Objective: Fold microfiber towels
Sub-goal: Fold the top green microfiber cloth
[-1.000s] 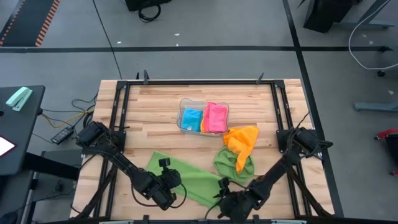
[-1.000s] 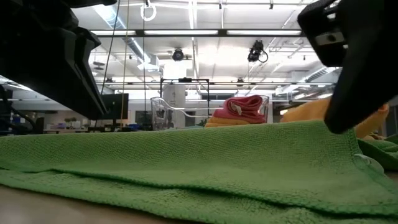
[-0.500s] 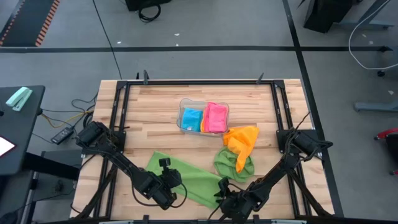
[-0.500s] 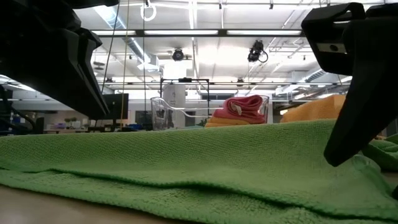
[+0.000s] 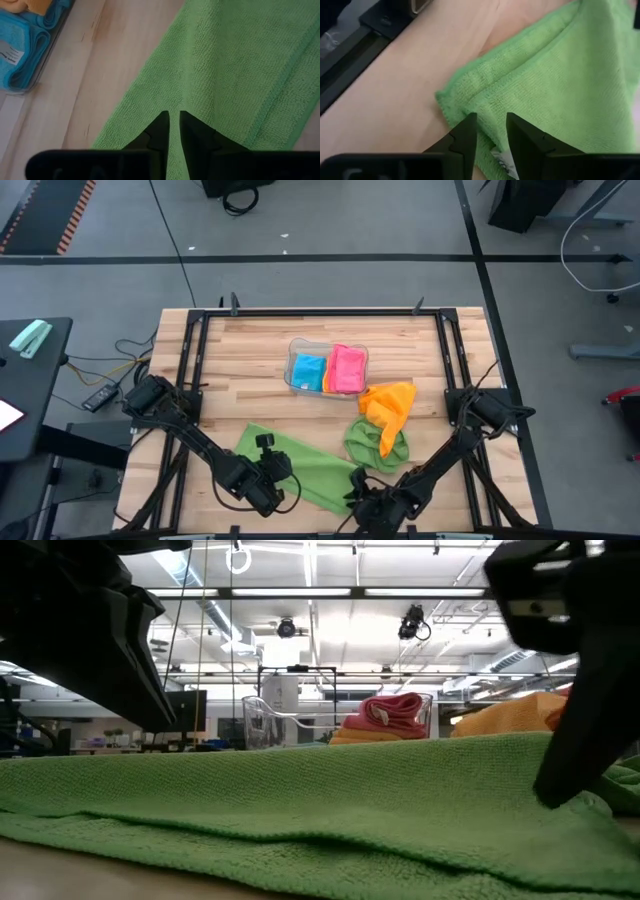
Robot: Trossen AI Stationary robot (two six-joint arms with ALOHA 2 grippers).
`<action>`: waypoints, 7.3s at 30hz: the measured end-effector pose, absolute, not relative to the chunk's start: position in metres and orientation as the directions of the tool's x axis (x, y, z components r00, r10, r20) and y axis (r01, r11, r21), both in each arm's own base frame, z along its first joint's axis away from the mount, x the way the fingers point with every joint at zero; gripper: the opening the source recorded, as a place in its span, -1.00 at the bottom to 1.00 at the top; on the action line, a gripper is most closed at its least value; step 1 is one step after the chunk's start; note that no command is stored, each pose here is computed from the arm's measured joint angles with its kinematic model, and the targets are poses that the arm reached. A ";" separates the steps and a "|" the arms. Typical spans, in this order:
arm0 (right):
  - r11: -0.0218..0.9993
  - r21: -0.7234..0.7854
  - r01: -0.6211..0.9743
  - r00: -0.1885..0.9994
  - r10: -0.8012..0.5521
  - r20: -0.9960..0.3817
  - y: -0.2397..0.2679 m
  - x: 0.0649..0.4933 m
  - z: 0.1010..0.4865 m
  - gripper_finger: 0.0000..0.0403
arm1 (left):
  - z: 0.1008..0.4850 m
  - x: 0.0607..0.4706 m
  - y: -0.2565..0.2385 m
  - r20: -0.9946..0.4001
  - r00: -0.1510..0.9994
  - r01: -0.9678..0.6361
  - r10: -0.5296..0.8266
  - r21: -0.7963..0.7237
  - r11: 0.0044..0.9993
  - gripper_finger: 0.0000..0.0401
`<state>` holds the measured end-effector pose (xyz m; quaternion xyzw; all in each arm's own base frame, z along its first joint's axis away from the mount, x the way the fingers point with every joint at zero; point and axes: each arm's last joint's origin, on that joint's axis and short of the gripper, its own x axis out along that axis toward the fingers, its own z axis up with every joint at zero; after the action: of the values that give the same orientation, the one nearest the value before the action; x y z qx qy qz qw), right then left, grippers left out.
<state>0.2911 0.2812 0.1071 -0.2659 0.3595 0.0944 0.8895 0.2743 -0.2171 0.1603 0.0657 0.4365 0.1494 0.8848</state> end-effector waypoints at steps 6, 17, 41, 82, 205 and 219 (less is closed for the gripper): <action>0.864 -0.355 -0.358 0.705 0.001 -0.709 0.277 0.296 0.106 -0.56 | 0.160 0.274 -0.217 -0.752 0.576 -0.207 0.320 0.244 0.947 -0.75; 0.887 -0.315 -0.339 0.697 0.012 -0.717 0.275 0.298 0.106 -0.80 | 0.160 0.275 -0.217 -0.752 0.577 -0.208 0.319 0.243 0.948 -0.74; 0.930 -0.186 -0.316 0.717 0.106 -0.689 0.278 0.301 0.137 -0.80 | 0.160 0.275 -0.217 -0.752 0.576 -0.208 0.320 0.244 0.947 -0.73; 0.937 0.020 -0.349 0.623 0.248 -0.742 0.277 0.292 0.124 -0.26 | 0.160 0.275 -0.217 -0.752 0.577 -0.210 0.320 0.242 0.947 -0.71; 0.973 -0.165 0.161 0.883 -0.217 -0.417 0.109 0.375 0.254 -0.31 | 0.173 0.309 -0.214 -0.760 0.644 0.371 0.086 0.409 0.834 -0.86; 0.967 -0.253 -0.024 0.886 -0.097 -0.454 0.143 0.362 0.250 -0.33 | 0.185 0.305 -0.249 -0.675 0.710 0.358 -0.200 0.102 0.928 -0.79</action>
<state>0.3617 0.1435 0.2505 -0.1266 0.2385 -0.0191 0.9627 0.3053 -0.2488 0.1851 0.1133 0.3493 -0.1519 0.9177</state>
